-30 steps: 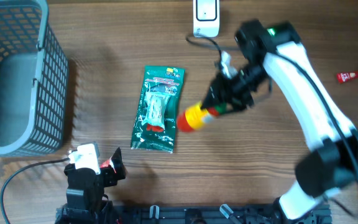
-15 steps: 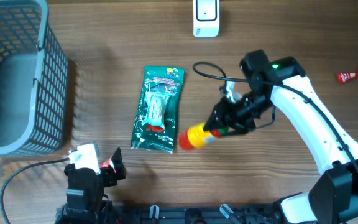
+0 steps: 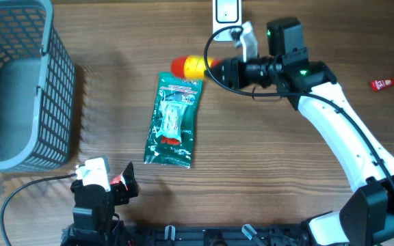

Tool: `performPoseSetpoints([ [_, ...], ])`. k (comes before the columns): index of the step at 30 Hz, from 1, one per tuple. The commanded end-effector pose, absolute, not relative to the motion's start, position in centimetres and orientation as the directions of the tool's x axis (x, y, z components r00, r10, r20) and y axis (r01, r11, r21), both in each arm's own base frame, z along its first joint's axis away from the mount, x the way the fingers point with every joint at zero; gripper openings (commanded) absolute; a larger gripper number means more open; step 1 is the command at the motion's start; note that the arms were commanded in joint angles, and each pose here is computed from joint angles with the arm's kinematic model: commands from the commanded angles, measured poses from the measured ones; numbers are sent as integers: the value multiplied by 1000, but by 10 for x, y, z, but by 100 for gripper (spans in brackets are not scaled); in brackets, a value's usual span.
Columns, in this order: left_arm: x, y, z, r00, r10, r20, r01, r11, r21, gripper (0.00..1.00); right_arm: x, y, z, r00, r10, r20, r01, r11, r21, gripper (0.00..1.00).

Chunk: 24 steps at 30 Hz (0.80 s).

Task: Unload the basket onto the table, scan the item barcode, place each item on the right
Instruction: 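Raise the Sriracha bottle up to the white scanner window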

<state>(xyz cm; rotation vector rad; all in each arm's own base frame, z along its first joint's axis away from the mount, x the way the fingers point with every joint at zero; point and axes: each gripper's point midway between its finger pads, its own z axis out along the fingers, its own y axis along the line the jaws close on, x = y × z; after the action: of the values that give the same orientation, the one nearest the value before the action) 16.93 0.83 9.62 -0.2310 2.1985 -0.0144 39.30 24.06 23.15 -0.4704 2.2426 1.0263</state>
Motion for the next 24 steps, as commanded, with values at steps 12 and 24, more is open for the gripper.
performPoseSetpoints([
  [12,169,8,96,-578,-181,-796,-164,981,-104,100,570,169,248,-170,213,-962,-166,956,241,35],
  [24,169,8,96,-578,-181,-796,-164,981,-104,100,601,181,207,15,254,-967,-226,943,244,41],
])
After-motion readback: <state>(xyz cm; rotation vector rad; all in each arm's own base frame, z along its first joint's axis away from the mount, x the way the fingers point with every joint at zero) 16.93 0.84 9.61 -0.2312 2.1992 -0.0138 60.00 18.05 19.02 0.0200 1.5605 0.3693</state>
